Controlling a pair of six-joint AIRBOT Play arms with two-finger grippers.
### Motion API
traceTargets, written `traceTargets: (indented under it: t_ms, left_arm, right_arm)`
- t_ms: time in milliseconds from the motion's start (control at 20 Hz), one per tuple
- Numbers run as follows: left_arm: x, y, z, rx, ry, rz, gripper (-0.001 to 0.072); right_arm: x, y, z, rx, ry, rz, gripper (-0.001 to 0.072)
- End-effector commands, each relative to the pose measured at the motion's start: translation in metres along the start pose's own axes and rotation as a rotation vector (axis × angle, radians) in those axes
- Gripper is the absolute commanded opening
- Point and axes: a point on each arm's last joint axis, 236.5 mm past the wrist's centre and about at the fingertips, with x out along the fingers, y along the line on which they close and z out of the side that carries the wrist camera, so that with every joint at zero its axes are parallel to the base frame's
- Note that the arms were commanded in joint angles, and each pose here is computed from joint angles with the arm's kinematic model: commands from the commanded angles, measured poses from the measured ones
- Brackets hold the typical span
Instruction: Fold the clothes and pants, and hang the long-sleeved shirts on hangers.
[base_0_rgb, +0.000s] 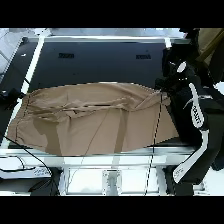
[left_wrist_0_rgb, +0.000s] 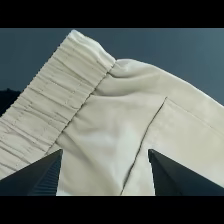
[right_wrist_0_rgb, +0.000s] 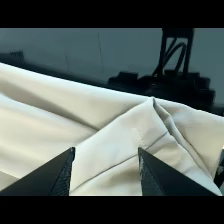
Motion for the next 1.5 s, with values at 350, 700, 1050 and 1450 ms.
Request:
traceTargets:
  t_ms: [350,700,1050,1450]
  left_arm:
    - [0.000,-0.001,-0.006,0.003,0.027,-0.005,0.0609]
    - [0.000,-0.001,-0.007,0.003,0.030,-0.006,0.0609]
    - [0.000,-0.001,-0.007,0.002,0.031,-0.006,0.0609]
    - [-0.015,-0.001,0.003,0.004,-0.010,-0.004,0.0608]
  right_arm:
    - [-0.036,-0.027,0.032,-0.080,-0.076,-0.122,0.0440]
    - [0.020,0.006,-0.001,-0.086,0.090,0.044,0.0438]
    - [-0.032,0.031,0.053,-0.149,-0.105,0.072,0.0013]
    - [-0.183,0.087,0.156,-0.193,-0.727,0.182,0.0012]
